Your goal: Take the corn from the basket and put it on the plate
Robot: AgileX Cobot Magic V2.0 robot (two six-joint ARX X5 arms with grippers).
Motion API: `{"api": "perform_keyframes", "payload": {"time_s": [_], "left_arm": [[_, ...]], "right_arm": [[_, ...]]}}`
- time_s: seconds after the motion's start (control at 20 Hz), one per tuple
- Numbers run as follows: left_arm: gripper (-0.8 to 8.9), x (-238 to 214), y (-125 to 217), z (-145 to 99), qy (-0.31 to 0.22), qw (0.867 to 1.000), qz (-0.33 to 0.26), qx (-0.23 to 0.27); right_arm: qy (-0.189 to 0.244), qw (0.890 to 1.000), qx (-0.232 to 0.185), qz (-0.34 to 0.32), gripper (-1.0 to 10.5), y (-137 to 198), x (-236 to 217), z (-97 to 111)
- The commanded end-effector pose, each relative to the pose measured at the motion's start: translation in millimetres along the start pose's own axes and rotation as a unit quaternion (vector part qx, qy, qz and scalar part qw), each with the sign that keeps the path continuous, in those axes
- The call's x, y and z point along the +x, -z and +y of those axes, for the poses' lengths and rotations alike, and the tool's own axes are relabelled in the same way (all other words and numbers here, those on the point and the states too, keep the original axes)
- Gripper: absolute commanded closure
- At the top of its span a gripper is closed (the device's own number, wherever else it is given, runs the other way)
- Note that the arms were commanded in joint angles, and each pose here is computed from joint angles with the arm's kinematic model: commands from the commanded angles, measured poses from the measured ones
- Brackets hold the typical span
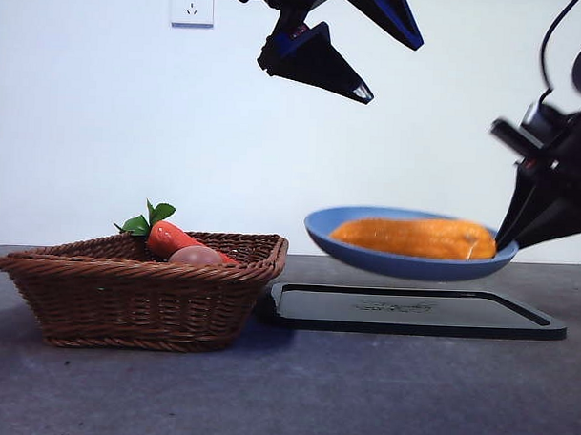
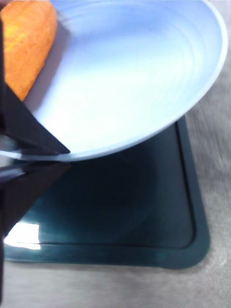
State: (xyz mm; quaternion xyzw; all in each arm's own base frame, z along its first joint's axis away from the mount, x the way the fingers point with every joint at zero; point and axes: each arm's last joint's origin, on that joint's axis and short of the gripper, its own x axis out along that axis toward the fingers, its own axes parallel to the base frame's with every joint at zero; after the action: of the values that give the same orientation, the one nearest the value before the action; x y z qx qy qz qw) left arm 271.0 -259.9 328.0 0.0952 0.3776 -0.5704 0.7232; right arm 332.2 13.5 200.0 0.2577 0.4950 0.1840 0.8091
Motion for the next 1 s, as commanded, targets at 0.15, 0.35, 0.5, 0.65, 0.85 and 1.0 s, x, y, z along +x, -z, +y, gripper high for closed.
{"api": "perform_keyframes", "payload": {"time_s": [0.15, 0.35, 0.5, 0.65, 0.85, 1.0], "left_arm": [[4.62, -3, -7, -4, 0.001, 1.000, -0.012, 0.014], [4.62, -3, -7, -4, 0.001, 1.000, -0.012, 0.014], [4.62, -3, -7, -4, 0.001, 1.000, -0.012, 0.014], [4.62, -3, -7, -4, 0.001, 1.000, -0.012, 0.014], [4.62, -3, -7, -4, 0.001, 1.000, -0.012, 0.014], [4.62, -3, -7, -4, 0.001, 1.000, -0.012, 0.014]], "right_arm": [[0.001, 1.000, 0.021, 0.020, 9.5, -21, 29, -13], [0.006, 0.999, 0.035, 0.033, 9.5, -24, 43, -23], [0.009, 0.998, 0.039, 0.039, 9.5, -23, 46, -25], [0.009, 0.998, 0.039, 0.042, 9.3, -22, 47, -24], [0.008, 0.998, 0.042, 0.052, 8.1, -20, 48, -23], [0.007, 0.998, 0.041, 0.049, 8.0, -21, 44, -21]]}}
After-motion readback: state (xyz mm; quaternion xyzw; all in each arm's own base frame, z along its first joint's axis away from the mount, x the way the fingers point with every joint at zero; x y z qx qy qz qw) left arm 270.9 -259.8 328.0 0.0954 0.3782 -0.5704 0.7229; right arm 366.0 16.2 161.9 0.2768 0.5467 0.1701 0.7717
